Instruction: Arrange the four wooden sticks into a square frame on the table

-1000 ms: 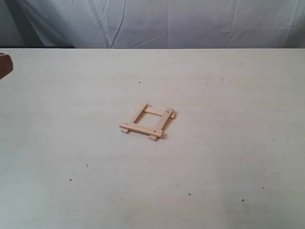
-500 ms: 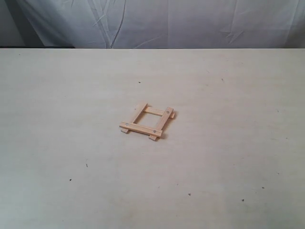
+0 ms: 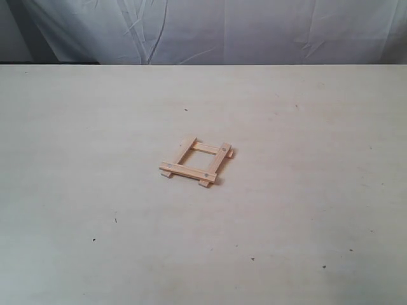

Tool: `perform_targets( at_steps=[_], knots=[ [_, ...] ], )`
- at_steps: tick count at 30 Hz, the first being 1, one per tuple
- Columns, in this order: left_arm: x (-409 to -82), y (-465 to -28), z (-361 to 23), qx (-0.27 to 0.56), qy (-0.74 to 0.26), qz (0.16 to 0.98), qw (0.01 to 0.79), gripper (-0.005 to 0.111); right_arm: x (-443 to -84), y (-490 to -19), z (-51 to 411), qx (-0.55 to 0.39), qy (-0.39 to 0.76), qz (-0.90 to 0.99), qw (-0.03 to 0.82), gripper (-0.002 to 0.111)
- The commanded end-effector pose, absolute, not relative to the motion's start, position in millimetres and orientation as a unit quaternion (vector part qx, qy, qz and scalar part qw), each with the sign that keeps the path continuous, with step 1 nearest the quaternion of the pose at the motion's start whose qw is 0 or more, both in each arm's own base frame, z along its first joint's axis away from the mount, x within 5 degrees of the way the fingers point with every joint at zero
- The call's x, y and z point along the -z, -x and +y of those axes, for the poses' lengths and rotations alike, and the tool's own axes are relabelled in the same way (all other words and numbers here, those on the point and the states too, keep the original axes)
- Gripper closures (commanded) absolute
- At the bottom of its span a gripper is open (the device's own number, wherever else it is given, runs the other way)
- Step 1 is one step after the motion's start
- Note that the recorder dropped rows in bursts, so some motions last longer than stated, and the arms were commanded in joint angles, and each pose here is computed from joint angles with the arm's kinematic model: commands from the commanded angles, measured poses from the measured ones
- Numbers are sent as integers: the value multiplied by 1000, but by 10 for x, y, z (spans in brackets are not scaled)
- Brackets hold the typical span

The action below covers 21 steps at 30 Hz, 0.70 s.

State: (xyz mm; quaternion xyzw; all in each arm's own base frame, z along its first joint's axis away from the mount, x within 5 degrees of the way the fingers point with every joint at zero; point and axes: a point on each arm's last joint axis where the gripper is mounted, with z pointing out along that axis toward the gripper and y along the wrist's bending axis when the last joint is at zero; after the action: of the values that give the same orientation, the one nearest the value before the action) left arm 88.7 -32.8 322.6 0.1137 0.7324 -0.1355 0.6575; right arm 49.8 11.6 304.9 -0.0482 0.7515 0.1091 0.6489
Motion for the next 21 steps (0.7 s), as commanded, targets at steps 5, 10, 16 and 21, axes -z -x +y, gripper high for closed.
perform_targets(
  at_steps=[5, 10, 16, 21],
  knots=[
    [-3228, -874, -329, 137, -116, 728, 662, 107, -2763, -389, 46, -34, 55, 726, 685, 108],
    [-3228, -875, -328, 135, -117, 728, 662, 107, -2579, -386, 45, -33, 55, 732, 678, 108],
    [-3228, -875, -328, 135, -117, 728, 662, 107, -2192, -470, 56, -35, 53, 769, 636, 108],
    [-3228, -875, -328, 135, -117, 728, 662, 107, -1902, -510, 62, -34, 54, 794, 605, 108]
  ],
)
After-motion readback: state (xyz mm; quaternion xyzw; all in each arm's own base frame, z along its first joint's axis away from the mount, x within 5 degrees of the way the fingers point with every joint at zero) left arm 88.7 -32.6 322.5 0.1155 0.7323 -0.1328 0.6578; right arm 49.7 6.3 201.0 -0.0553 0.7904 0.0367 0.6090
